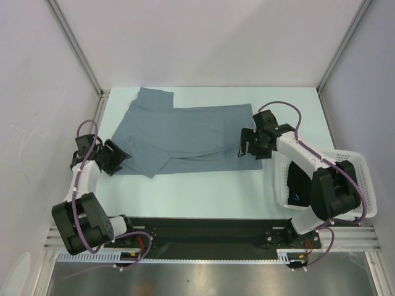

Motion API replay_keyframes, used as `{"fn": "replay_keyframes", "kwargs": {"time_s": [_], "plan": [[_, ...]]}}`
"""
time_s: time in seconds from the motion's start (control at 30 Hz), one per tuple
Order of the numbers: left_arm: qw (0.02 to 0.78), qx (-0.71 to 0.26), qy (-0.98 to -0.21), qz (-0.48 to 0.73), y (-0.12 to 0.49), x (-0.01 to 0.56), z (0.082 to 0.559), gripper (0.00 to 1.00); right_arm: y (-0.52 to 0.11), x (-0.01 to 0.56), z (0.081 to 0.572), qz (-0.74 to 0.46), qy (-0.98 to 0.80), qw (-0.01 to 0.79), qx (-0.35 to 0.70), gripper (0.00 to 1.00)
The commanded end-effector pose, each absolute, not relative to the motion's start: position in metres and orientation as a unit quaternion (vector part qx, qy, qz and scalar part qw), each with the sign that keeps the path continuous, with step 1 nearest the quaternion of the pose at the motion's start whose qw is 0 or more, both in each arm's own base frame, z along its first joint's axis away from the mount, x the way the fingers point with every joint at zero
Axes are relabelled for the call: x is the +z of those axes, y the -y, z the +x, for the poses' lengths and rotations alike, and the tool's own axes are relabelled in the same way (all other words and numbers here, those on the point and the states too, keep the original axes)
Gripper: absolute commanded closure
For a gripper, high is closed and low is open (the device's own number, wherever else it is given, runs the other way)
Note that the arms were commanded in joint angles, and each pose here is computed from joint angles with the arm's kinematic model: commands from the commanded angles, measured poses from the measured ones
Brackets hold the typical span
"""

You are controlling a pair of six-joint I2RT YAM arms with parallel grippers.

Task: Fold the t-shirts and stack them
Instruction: Fold the tshirt

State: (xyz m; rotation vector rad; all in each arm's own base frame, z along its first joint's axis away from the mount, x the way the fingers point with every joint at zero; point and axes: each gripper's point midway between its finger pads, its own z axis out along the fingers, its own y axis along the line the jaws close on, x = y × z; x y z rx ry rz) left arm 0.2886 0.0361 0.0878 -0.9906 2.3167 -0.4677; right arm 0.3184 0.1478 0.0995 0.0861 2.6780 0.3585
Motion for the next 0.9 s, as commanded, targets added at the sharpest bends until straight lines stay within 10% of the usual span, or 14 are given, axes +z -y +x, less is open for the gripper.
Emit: {"fn": "replay_keyframes", "kwargs": {"time_s": [0.0,0.37,0.53,0.87], "plan": [[0.29,-0.195,-0.867,-0.354,-0.03,0.095,0.292,0.33,-0.152,0.086,0.308,0.032,-0.968,0.197,0.15,0.2],[0.271,-0.164,-0.884,-0.344,-0.048,0.081,0.309,0.42,-0.273,0.108,0.313,-0.098,-0.913,0.194,0.344,0.23],[0.274,-0.139,-0.885,-0.35,-0.071,0.076,0.321,0.46,-0.379,0.126,0.301,-0.132,-0.864,0.151,0.462,0.43],[0.241,-0.145,-0.889,-0.361,-0.08,0.045,0.333,0.45,-0.489,0.115,0.268,-0.141,-0.851,0.12,0.492,0.26]]}}
